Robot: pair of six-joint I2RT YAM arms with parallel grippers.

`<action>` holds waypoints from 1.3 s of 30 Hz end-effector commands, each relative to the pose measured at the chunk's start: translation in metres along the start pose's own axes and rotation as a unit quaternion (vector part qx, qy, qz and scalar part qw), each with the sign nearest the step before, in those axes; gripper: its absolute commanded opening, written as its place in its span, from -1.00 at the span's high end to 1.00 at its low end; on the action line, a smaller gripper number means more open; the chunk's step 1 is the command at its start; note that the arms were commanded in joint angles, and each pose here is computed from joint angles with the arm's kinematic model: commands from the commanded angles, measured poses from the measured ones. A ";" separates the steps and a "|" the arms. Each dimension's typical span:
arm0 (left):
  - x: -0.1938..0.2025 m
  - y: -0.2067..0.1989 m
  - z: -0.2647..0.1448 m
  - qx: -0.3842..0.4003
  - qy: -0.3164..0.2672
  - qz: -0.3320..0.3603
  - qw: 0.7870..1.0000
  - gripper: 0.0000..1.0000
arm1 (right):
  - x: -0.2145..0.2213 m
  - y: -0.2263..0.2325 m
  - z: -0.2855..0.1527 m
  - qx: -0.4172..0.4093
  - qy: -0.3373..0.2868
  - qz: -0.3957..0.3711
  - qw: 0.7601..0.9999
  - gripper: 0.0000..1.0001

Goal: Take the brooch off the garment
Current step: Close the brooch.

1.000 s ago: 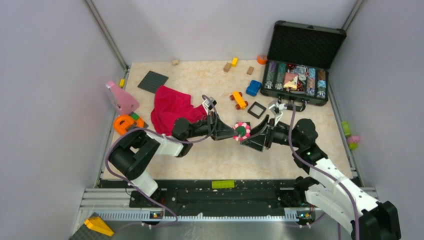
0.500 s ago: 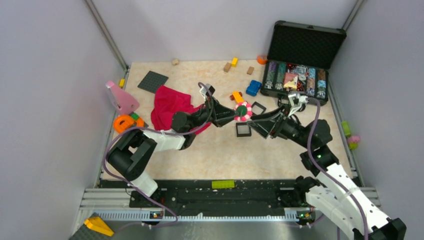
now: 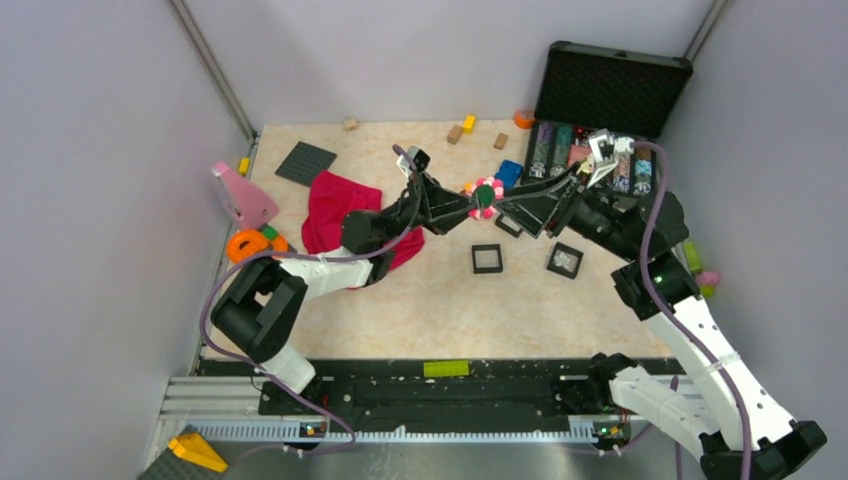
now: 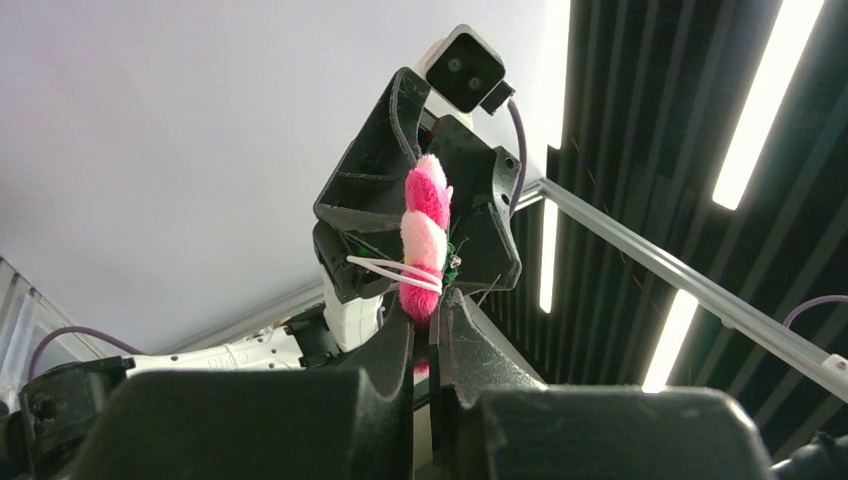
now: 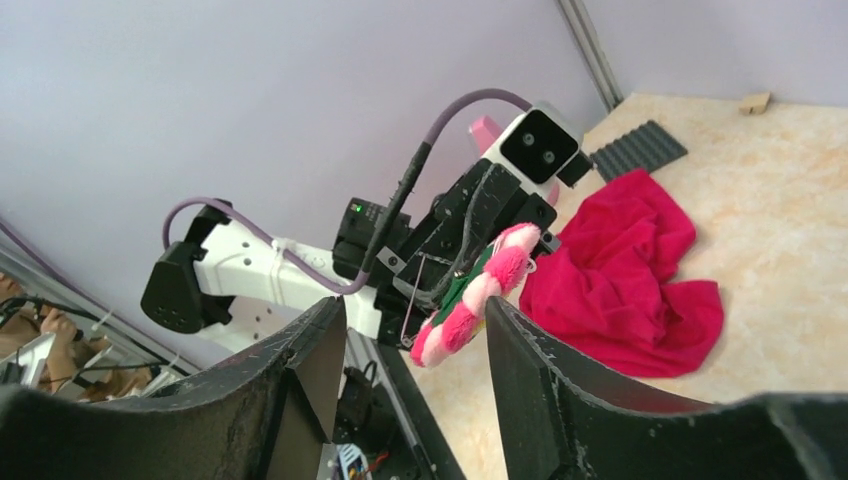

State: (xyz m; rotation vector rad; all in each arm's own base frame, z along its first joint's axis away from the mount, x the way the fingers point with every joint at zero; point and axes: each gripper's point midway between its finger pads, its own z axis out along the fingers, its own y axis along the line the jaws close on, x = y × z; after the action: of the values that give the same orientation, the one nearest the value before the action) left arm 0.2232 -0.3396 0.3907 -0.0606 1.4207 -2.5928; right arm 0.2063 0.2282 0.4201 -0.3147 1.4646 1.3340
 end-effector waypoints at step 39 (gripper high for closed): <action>0.007 0.035 -0.021 -0.051 0.030 0.047 0.997 1.00 | 0.071 -0.034 0.018 -0.015 0.133 0.089 0.987 0.36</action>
State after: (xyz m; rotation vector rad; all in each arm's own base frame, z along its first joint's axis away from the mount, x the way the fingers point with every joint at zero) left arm 0.2340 -0.3433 0.3426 -0.0805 1.5484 -2.5154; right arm 0.2250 0.2582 0.3395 -0.3446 1.7662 1.4489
